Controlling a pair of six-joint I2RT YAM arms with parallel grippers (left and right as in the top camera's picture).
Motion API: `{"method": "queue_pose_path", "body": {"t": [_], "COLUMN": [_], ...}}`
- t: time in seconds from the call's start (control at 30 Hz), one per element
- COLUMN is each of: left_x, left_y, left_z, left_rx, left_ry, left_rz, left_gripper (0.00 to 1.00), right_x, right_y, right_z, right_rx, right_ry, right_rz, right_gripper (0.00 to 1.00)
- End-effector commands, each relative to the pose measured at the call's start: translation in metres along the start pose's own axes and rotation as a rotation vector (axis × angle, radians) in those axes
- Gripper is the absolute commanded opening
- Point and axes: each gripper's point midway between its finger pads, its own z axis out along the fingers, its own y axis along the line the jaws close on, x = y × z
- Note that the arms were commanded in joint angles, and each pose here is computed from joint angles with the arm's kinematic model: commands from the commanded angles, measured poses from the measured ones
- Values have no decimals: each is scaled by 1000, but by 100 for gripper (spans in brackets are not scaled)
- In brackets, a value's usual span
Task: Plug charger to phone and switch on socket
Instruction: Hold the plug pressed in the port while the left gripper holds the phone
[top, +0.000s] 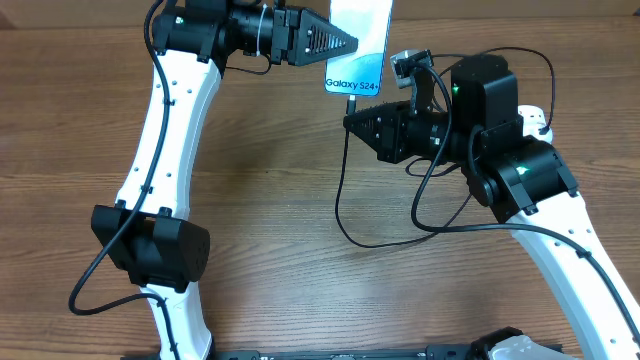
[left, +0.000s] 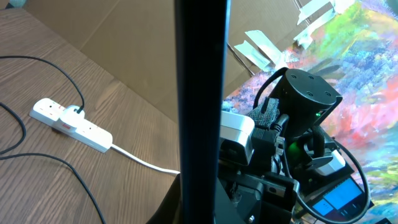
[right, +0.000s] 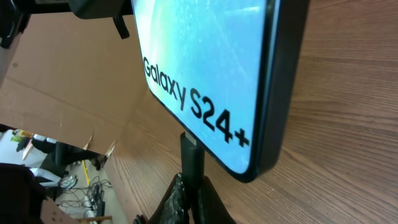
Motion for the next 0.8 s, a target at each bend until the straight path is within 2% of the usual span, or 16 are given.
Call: {"method": "queue_pose_path", "body": {"t": [0.0,0.77], "left_x": [0,1], "left_y": [-15,-16], "left_z": [2,5], "left_rx": [51,56], "left_ry": [11,15], "left_rz": [39,40], "left_gripper": [4,4], "right_x": [-20,-22], "right_y": [16,18], "right_z": [-11,-11], "right_rx": [-19,-22], "right_ry": [-65,-72], "right_rz": [-47,-53], "right_gripper": [4,4]}}
